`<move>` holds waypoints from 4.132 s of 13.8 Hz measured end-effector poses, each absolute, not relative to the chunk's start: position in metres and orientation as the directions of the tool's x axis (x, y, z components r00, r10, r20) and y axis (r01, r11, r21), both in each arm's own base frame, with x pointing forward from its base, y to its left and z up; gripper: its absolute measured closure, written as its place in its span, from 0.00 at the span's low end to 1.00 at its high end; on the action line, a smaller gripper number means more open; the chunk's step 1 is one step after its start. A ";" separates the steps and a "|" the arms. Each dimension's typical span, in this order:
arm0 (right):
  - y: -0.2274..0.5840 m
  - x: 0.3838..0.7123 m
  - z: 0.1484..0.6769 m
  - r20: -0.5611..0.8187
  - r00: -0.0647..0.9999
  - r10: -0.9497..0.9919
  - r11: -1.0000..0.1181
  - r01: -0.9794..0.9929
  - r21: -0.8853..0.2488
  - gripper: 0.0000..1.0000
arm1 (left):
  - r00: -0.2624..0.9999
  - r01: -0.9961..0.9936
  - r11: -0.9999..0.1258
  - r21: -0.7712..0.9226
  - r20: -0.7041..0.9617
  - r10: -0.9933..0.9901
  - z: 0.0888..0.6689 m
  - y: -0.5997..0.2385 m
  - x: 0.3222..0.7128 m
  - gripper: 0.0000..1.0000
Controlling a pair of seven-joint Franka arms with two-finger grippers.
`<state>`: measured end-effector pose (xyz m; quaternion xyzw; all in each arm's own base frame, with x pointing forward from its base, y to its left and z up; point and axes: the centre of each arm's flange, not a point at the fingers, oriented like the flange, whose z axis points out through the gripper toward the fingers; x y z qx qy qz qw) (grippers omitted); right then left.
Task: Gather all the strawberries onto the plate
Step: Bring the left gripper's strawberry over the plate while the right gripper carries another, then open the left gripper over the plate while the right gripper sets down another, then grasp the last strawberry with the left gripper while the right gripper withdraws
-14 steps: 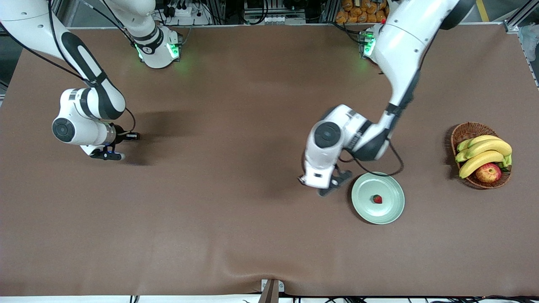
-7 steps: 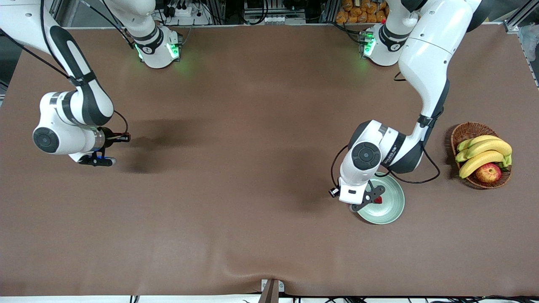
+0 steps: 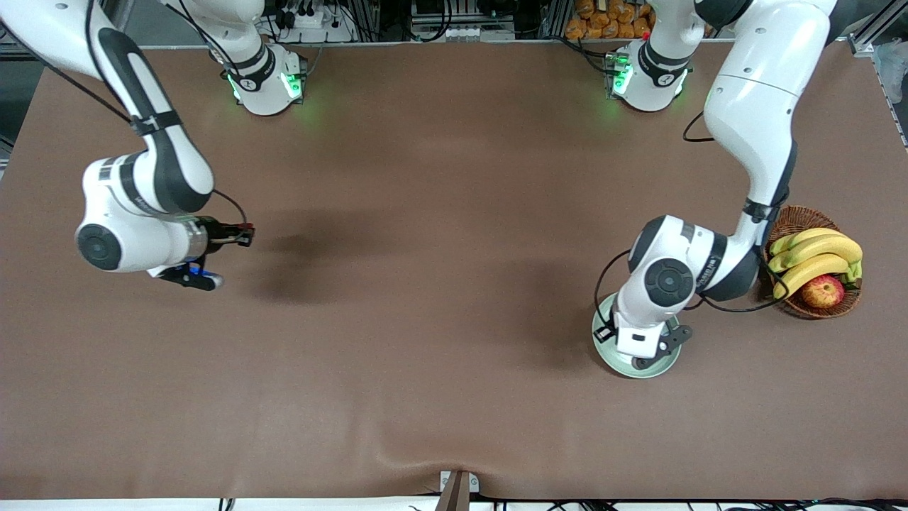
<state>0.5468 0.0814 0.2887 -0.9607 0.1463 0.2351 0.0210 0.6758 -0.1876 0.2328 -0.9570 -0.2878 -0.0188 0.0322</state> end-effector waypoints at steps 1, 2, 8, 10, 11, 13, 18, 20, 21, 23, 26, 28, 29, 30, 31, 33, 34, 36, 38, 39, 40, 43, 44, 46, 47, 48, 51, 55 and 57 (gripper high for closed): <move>0.110 0.544 0.291 -0.455 0.838 -0.302 -0.947 -0.318 0.044 0.68 | 0.828 0.560 -0.827 -0.047 0.060 0.557 0.238 -0.179 0.679 0.63; 0.141 0.541 0.294 -0.448 0.829 -0.334 -0.935 -0.350 0.051 0.68 | 0.824 0.565 -0.824 -0.043 0.066 0.562 0.243 -0.171 0.682 0.63; 0.276 0.524 0.293 -0.400 0.780 -0.482 -0.859 -0.510 0.039 0.68 | 0.807 0.587 -0.808 -0.041 0.108 0.581 0.247 -0.129 0.692 0.63; 0.311 0.516 0.276 -0.394 0.757 -0.522 -0.829 -0.559 0.024 0.68 | 0.800 0.595 -0.803 -0.035 0.119 0.588 0.241 -0.116 0.695 0.63; 0.329 0.510 0.266 -0.392 0.746 -0.539 -0.815 -0.579 0.018 0.68 | 0.799 0.596 -0.802 -0.032 0.118 0.589 0.237 -0.113 0.695 0.63; 0.361 0.497 0.242 -0.385 0.728 -0.566 -0.792 -0.611 0.009 0.68 | 0.803 0.591 -0.806 -0.025 0.119 0.585 0.228 -0.114 0.695 0.63; 0.420 0.461 0.197 -0.377 0.708 -0.597 -0.762 -0.648 -0.012 0.68 | 0.812 0.578 -0.815 -0.033 0.116 0.571 0.214 -0.116 0.694 0.56; 0.426 0.458 0.193 -0.377 0.706 -0.600 -0.758 -0.652 -0.013 0.68 | 0.816 0.573 -0.819 -0.032 0.118 0.566 0.215 -0.117 0.694 0.38; 0.429 0.459 0.193 -0.374 0.699 -0.610 -0.748 -0.664 -0.020 0.68 | 0.817 0.572 -0.820 -0.031 0.119 0.565 0.217 -0.117 0.694 0.27; 0.436 0.456 0.191 -0.371 0.687 -0.624 -0.732 -0.681 -0.029 0.68 | 0.819 0.567 -0.823 -0.028 0.121 0.561 0.223 -0.120 0.694 0.07; 0.441 0.451 0.185 -0.374 0.681 -0.629 -0.729 -0.684 -0.020 0.67 | 0.830 0.552 -0.833 -0.033 0.120 0.545 0.238 -0.135 0.692 0.00; 0.440 0.452 0.185 -0.373 0.668 -0.643 -0.717 -0.697 -0.014 0.50 | 0.843 0.532 -0.845 -0.047 0.118 0.525 0.248 -0.152 0.687 0.00; 0.439 0.454 0.185 -0.372 0.662 -0.651 -0.710 -0.704 -0.012 0.39 | 0.850 0.522 -0.851 -0.053 0.118 0.514 0.252 -0.160 0.684 0.00; 0.438 0.456 0.186 -0.370 0.656 -0.658 -0.702 -0.712 -0.012 0.30 | 0.856 0.512 -0.857 -0.054 0.119 0.504 0.255 -0.169 0.682 0.00; 0.438 0.460 0.188 -0.368 0.653 -0.662 -0.697 -0.717 -0.016 0.19 | 0.861 0.503 -0.863 -0.051 0.118 0.495 0.258 -0.177 0.680 0.00; 0.434 0.474 0.195 -0.360 0.646 -0.673 -0.685 -0.728 -0.027 0.01 | 0.869 0.490 -0.870 -0.050 0.098 0.484 0.262 -0.196 0.673 0.00; 0.430 0.485 0.201 -0.356 0.640 -0.681 -0.678 -0.735 -0.025 0.00 | 0.871 0.488 -0.871 -0.048 0.084 0.483 0.263 -0.209 0.668 0.00; 0.419 0.514 0.221 -0.351 0.625 -0.697 -0.667 -0.745 -0.003 0.00 | 0.873 0.486 -0.873 -0.039 0.063 0.484 0.265 -0.238 0.656 0.00; 0.404 0.546 0.252 -0.354 0.609 -0.710 -0.657 -0.754 0.020 0.00 | 0.873 0.488 -0.872 -0.039 0.055 0.485 0.263 -0.267 0.642 0.00; 0.394 0.562 0.270 -0.358 0.600 -0.716 -0.651 -0.759 0.030 0.00 | 0.869 0.494 -0.869 -0.042 0.052 0.491 0.261 -0.282 0.633 0.00; 0.381 0.577 0.287 -0.363 0.594 -0.718 -0.648 -0.761 0.038 0.00 | 0.866 0.500 -0.865 -0.045 0.049 0.498 0.258 -0.296 0.625 0.00; 0.330 0.612 0.330 -0.373 0.616 -0.694 -0.670 -0.742 0.020 0.00 | 0.855 0.519 -0.853 -0.063 0.037 0.517 0.245 -0.349 0.587 0.00; 0.311 0.619 0.339 -0.375 0.629 -0.681 -0.682 -0.731 0.012 0.00 | 0.856 0.517 -0.853 -0.071 0.034 0.516 0.240 -0.370 0.570 0.00; 0.275 0.630 0.354 -0.379 0.656 -0.652 -0.709 -0.705 -0.001 0.00 | 0.870 0.493 -0.866 -0.083 0.029 0.492 0.231 -0.419 0.530 0.00; 0.260 0.634 0.361 -0.377 0.668 -0.641 -0.718 -0.696 -0.013 0.00 | 0.882 0.471 -0.878 -0.083 0.028 0.470 0.228 -0.445 0.508 0.00; 0.245 0.638 0.370 -0.376 0.679 -0.630 -0.727 -0.686 -0.021 0.00 | 0.889 0.458 -0.886 -0.072 0.027 0.457 0.227 -0.469 0.488 0.00; 0.196 0.642 0.400 -0.369 0.744 -0.557 -0.788 -0.614 -0.050 0.00 | 0.878 0.478 -0.878 -0.021 0.019 0.478 0.232 -0.522 0.443 0.00; 0.141 0.639 0.446 -0.316 0.816 -0.485 -0.848 -0.527 -0.061 0.00 | 0.825 0.565 -0.825 0.008 0.004 0.565 0.222 -0.562 0.396 0.00; 0.132 0.629 0.473 -0.271 0.871 -0.410 -0.900 -0.435 -0.034 0.00 | 0.794 0.608 -0.794 0.010 -0.010 0.608 0.209 -0.574 0.379 0.00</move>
